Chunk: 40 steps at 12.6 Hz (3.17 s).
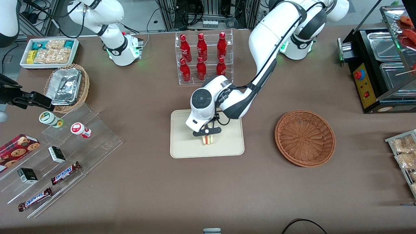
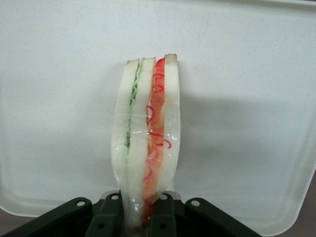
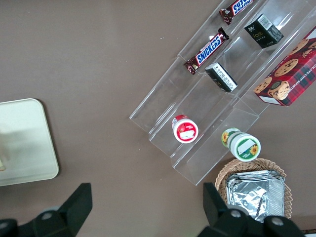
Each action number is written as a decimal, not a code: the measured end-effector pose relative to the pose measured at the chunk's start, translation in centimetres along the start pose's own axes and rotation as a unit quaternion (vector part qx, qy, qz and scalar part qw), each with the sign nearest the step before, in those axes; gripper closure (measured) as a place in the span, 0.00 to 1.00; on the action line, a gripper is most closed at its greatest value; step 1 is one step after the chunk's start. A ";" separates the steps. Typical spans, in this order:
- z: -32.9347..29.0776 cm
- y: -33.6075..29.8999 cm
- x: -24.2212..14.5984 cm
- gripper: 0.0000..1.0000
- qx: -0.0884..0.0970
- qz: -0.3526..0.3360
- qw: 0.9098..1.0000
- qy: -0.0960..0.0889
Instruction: Place sandwich from basket to tray
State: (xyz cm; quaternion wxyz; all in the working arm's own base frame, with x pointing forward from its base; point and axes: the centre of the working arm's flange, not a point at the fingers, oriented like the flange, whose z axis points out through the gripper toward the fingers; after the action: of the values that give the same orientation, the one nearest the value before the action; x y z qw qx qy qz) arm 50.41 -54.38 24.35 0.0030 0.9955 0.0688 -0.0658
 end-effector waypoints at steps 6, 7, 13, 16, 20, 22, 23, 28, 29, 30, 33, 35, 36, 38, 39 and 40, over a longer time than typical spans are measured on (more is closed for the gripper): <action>1.5 -0.3 0.4 0.82 0.008 -0.018 1.000 -0.005; 1.4 -0.3 0.4 0.83 0.008 -0.021 1.000 -0.005; -1.2 0.0 1.2 0.34 -0.004 -0.027 1.000 0.007; -4.8 -0.1 1.6 0.01 -0.007 -0.030 0.999 0.015; -9.6 -2.4 2.7 0.00 0.008 0.002 1.000 0.018; -12.1 -5.1 3.6 0.00 0.036 0.015 0.999 0.007; -13.3 -6.9 4.7 0.00 0.046 0.014 0.999 0.006; -17.4 -18.4 8.4 0.00 0.065 0.047 0.997 -0.010; -18.2 -20.7 8.8 0.00 0.065 0.056 0.996 -0.012; -18.9 -22.9 9.2 0.00 0.066 0.064 0.996 -0.013; -20.9 -28.5 9.8 0.00 0.063 0.064 0.996 -0.014; -22.8 -31.1 9.9 0.00 0.056 0.077 0.995 -0.010; -23.8 -32.3 9.7 0.00 0.057 0.083 0.995 -0.012; -25.3 -34.4 9.3 0.00 0.058 0.100 0.993 -0.017; -26.0 -35.9 9.2 0.00 0.057 0.106 0.993 -0.019; -27.0 -37.9 9.1 0.00 0.054 0.114 0.992 -0.023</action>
State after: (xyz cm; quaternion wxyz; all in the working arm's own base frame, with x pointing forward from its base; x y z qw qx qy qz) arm 57.66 -15.22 49.98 -0.0415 0.9938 -0.0485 -0.0911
